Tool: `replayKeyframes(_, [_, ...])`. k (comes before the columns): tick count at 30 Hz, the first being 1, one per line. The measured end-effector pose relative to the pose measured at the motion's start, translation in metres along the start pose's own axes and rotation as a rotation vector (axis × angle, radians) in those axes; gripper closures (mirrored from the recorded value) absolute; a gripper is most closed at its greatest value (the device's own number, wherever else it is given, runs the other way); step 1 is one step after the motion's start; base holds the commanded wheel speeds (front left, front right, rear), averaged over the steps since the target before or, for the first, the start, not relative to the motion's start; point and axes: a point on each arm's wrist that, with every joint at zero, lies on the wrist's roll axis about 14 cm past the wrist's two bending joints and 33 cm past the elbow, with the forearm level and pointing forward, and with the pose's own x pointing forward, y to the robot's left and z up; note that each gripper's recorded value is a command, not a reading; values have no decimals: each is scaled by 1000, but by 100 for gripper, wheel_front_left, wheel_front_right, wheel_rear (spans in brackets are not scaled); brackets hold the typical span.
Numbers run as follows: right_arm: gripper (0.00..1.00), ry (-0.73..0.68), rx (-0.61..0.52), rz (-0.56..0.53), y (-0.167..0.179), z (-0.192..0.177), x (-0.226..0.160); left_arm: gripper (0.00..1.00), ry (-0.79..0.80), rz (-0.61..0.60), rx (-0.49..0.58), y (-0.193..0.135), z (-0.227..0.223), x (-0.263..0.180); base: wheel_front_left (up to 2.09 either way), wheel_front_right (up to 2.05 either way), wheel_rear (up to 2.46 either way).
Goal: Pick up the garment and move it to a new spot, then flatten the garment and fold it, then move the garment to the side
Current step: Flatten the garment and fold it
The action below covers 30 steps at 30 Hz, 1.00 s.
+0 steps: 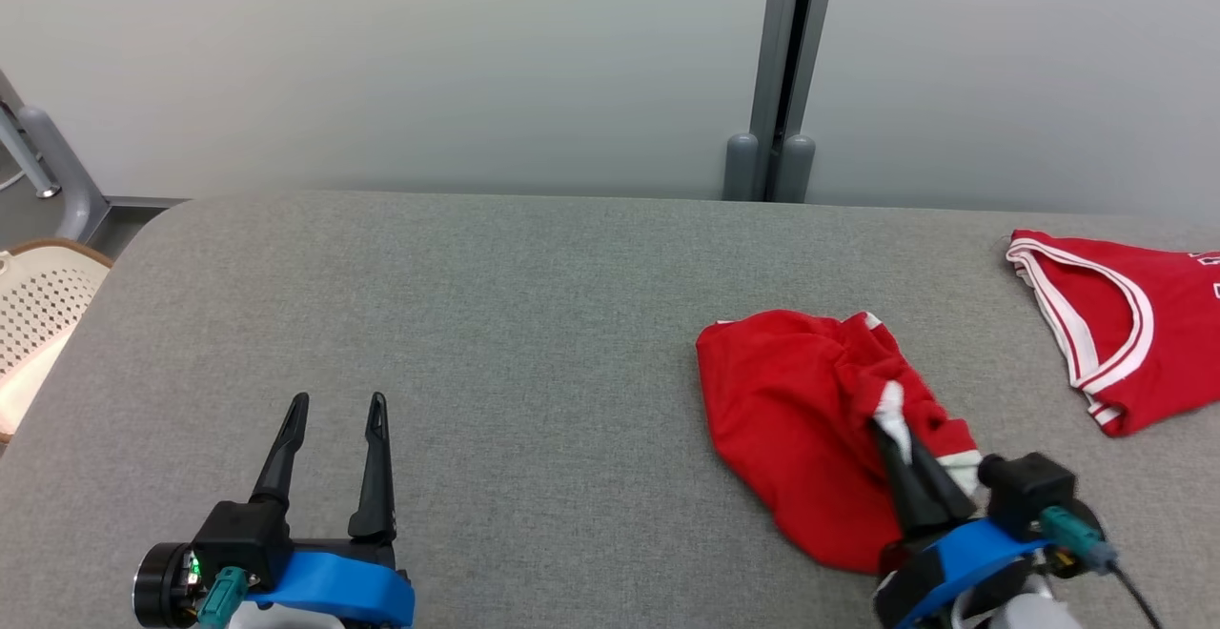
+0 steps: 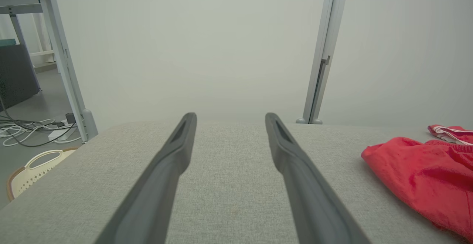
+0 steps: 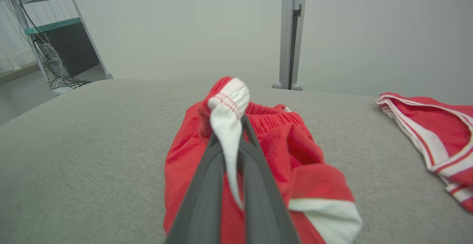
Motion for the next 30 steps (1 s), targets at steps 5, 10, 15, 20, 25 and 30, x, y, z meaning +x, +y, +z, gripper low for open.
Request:
replayKeyframes(5, [100, 32, 38, 190, 73, -11, 9, 0, 3, 21, -2, 7, -1, -4, 0, 0, 0])
replayKeyframes(10, [100, 71, 52, 378, 140, -22, 12, 0, 8, 47, -6, 14, -2, -6, 0, 0, 0])
replayKeyframes(15, [100, 152, 34, 553, 192, -45, -3, 0, 11, 70, -4, 20, -3, -8, 0, 0, 0])
replayKeyframes(20, [18, 213, 61, 641, 218, -59, -18, 0, 15, 83, -9, 23, -4, -9, 0, 0, 0])
replayKeyframes(25, [0, 152, 68, 624, 214, -39, -7, 0, 14, 86, -10, 24, -4, -7, 0, 0, 0])
replayKeyframes(30, [0, 63, 63, 565, 198, -13, 3, 0, 8, 58, -14, 15, -3, -2, 0, 0, 0])
